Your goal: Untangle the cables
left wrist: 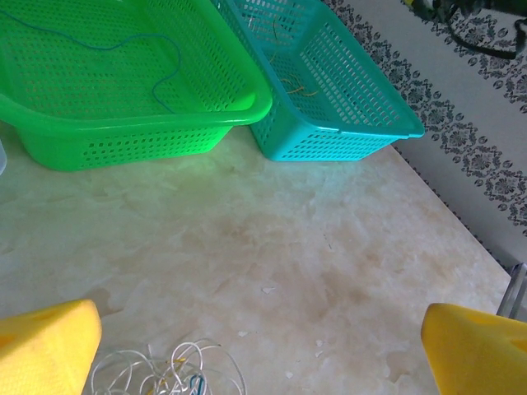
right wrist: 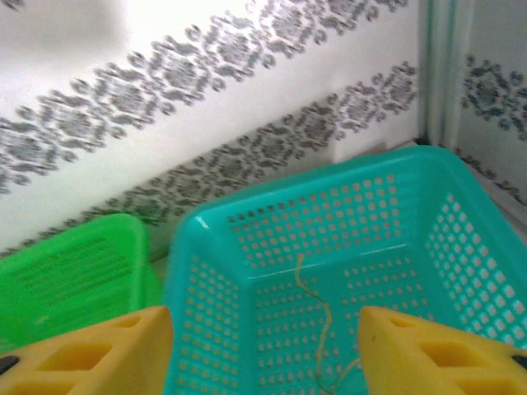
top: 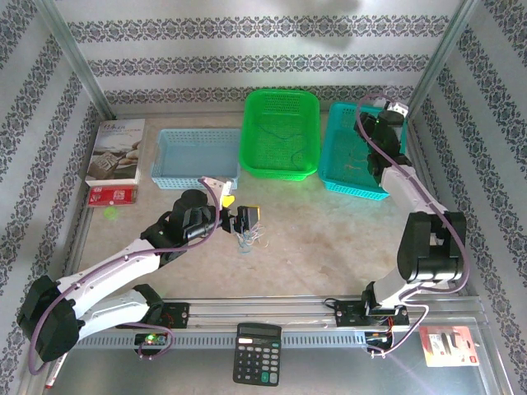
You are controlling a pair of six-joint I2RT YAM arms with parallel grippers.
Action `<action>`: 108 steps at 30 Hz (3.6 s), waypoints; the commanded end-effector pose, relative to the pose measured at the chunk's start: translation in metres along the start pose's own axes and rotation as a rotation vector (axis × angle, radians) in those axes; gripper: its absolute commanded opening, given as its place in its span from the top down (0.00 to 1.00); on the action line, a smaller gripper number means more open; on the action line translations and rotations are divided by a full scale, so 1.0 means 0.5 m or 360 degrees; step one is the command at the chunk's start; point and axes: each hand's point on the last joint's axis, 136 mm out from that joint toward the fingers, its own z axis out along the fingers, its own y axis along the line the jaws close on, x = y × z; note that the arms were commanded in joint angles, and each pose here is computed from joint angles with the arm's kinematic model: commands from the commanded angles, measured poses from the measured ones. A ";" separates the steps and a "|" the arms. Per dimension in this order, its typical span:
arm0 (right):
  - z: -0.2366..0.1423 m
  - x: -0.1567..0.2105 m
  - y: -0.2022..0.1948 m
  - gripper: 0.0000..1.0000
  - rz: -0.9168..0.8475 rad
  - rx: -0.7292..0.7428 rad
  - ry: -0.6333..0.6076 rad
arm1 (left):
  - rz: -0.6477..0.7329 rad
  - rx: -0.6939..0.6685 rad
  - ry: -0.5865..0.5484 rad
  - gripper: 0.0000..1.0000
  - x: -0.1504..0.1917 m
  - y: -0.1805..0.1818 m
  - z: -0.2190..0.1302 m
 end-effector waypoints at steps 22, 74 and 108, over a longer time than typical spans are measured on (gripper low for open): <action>-0.386 0.454 0.340 0.42 -0.0069 -0.1030 0.0962 | -0.0276 -0.0321 0.0099 0.00 0.061 0.089 -0.014; -0.430 0.556 0.358 0.99 -0.0256 -0.1006 0.1079 | -0.0430 -0.0398 0.0100 0.00 0.069 0.134 -0.011; -0.563 0.577 0.504 0.31 -0.0618 -0.1264 0.1194 | -0.0728 -0.0444 -0.0082 0.00 0.047 0.204 -0.056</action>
